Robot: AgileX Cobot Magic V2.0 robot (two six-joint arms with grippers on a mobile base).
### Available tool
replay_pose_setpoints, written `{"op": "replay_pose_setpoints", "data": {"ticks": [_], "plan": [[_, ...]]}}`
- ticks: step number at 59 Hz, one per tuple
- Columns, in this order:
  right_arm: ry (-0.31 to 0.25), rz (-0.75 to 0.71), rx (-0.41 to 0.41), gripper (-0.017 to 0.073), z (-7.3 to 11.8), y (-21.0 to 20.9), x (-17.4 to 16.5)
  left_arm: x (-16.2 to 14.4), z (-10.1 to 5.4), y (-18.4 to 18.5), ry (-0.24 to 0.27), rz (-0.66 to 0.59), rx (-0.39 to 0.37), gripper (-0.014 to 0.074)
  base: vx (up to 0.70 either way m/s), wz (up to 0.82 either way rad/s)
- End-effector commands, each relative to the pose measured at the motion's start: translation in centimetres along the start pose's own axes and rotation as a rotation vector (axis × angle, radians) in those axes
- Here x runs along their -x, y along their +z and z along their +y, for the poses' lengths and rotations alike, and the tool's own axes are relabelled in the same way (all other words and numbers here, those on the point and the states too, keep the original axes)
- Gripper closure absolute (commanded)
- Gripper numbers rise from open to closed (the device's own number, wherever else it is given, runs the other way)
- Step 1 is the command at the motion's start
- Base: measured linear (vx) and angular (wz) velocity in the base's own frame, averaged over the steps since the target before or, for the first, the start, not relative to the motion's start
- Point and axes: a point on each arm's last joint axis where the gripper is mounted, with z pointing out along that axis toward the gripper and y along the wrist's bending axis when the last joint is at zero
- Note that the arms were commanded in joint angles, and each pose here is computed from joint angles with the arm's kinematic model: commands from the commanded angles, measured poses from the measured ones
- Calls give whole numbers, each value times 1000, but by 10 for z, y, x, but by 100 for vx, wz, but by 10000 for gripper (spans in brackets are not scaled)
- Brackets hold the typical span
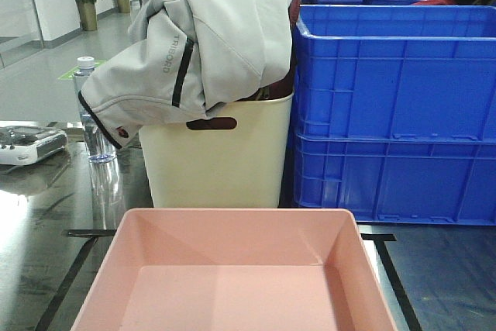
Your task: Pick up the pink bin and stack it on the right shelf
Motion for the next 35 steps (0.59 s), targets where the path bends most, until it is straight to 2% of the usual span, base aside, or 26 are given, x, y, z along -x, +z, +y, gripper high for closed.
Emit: {"op": "replay_pose_setpoints", "data": {"ticks": [1, 24, 28, 35], "plan": [[-26, -84, -3, 571, -1, -5, 13, 4, 0, -1, -8, -92, -6, 599, 0, 0], [-28, -83, -5, 571, -1, -4, 12, 4, 0, -1, -8, -92, -6, 599, 0, 0], [-29, -79, -32, 571, -3, -1, 8, 4, 0, -1, -8, -92, -6, 599, 0, 0], [18, -150, -95, 571, -8, 7, -8, 4, 0, -1, -8, -92, -6, 599, 0, 0]]}}
